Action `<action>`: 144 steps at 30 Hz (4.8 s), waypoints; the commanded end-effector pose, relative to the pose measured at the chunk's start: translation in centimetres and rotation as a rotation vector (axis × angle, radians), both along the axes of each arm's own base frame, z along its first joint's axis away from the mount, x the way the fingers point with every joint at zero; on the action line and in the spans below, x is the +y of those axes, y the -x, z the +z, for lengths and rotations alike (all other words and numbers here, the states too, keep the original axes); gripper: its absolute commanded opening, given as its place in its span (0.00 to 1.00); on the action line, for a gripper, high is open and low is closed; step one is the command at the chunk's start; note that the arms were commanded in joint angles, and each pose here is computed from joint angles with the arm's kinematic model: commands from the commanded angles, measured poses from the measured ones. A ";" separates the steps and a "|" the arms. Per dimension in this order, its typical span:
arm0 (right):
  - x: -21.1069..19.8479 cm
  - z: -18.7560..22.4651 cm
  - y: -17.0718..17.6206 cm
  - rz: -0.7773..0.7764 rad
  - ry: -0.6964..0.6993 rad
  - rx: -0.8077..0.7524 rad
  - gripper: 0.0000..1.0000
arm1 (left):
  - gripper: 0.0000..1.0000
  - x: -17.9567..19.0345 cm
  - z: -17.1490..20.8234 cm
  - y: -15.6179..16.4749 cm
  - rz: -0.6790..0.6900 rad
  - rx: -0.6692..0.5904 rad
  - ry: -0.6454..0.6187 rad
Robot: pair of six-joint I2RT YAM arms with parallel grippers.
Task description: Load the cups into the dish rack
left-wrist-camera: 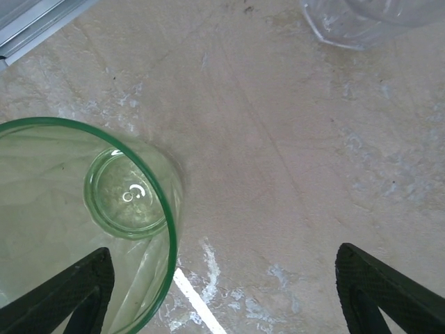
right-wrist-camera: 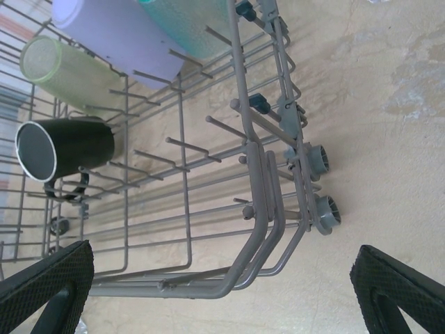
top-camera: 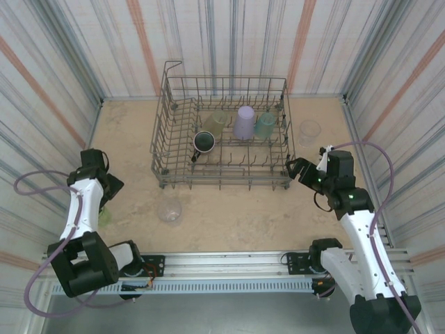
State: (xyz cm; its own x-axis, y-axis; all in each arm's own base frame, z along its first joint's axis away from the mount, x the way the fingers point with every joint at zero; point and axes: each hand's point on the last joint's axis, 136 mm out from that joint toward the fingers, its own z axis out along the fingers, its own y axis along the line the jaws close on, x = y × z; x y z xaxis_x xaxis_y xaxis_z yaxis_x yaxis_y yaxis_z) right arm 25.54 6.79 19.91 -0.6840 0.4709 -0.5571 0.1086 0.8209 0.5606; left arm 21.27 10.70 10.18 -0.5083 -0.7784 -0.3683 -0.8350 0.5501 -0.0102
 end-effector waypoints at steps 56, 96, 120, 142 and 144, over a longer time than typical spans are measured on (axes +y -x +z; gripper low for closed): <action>1.8 2.0 -0.6 0.015 -0.059 0.020 0.99 | 0.00 -5.2 8.6 -4.9 -0.366 -0.394 0.129; 9.1 7.4 -6.2 0.208 -0.172 -0.040 0.99 | 0.00 -10.7 27.4 -9.7 -0.542 -0.952 0.345; 13.2 8.9 -10.0 0.302 -0.354 -0.059 0.99 | 0.00 -22.9 31.9 -16.7 -0.854 -1.072 0.580; 17.4 10.5 -11.9 0.401 -0.505 -0.151 0.99 | 0.00 -31.5 28.3 -19.1 -0.987 -1.040 0.838; 17.9 10.9 -12.1 0.411 -0.523 -0.171 0.99 | 0.00 -31.6 28.1 -19.1 -0.989 -1.034 0.866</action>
State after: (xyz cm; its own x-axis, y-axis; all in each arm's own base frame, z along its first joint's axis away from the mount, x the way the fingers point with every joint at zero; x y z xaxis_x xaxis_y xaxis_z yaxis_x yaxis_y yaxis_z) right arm 37.45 23.61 29.22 -0.7965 0.4239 -0.4312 -0.2275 0.4507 0.8632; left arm 40.27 -20.62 37.75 -0.7242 -0.4703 -0.5044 0.3243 0.4132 -0.8509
